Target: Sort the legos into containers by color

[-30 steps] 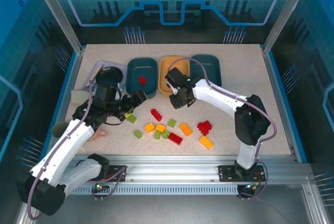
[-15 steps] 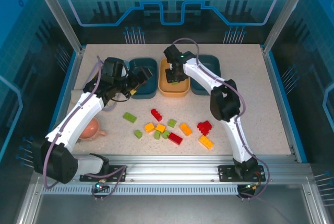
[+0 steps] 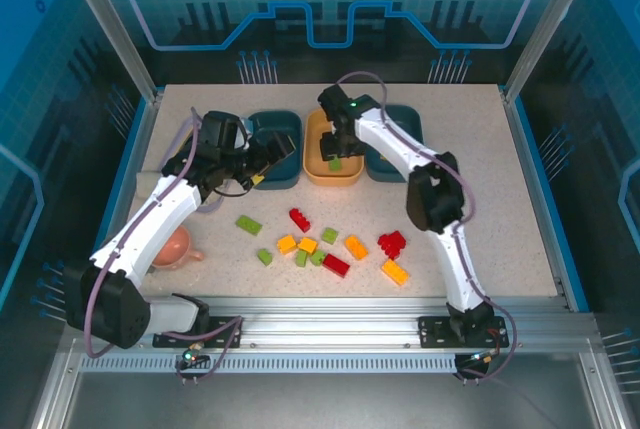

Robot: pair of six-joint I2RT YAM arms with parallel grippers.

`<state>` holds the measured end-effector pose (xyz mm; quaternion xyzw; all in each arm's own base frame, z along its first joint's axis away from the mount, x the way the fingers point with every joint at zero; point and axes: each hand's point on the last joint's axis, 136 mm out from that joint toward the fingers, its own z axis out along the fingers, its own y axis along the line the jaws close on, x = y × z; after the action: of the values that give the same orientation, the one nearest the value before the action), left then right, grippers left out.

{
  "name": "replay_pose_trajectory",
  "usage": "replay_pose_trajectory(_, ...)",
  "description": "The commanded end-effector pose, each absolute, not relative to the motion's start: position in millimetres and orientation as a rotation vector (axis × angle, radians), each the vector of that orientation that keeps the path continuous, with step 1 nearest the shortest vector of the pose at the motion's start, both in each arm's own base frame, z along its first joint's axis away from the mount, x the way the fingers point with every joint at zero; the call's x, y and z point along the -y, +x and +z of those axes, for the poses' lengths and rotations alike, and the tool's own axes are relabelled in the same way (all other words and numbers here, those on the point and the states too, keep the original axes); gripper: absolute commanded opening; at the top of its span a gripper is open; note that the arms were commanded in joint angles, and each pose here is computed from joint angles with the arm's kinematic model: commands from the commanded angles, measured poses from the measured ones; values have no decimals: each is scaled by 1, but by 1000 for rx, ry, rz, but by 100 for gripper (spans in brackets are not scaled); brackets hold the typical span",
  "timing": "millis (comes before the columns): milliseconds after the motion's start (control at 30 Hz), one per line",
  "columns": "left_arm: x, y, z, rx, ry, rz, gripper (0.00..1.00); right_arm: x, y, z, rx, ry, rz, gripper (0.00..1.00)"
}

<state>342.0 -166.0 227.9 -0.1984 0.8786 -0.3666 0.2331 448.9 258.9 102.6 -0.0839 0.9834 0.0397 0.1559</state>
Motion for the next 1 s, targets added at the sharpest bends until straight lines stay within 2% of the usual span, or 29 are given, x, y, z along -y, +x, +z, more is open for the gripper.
replay_pose_trajectory(0, 182, 313, 229, -2481, -368, -1038, 99, -238, 415, 178, -2695, -134, 151, 63)
replay_pose_trajectory(133, 203, 284, 213, -2561, -198, -1029, 99, -192, 337, 171, -2787, 96, 34, 74)
replay_pose_trajectory(300, 223, 248, 189, -2631, -53, -1036, 99, -153, 232, 136, -2971, 409, -30, 97)
replay_pose_trajectory(433, 234, 223, 173, -2671, 22, -1051, 99, -142, 174, 110, -3066, 632, 13, 100)
replay_pose_trajectory(633, 237, 204, 159, -2720, 56, -1057, 99, -137, 136, 64, -3117, 884, 47, 100)
replay_pose_trajectory(967, 239, 201, 168, -2688, 69, -1080, 99, -140, 137, 34, -3023, 1073, 130, 100)
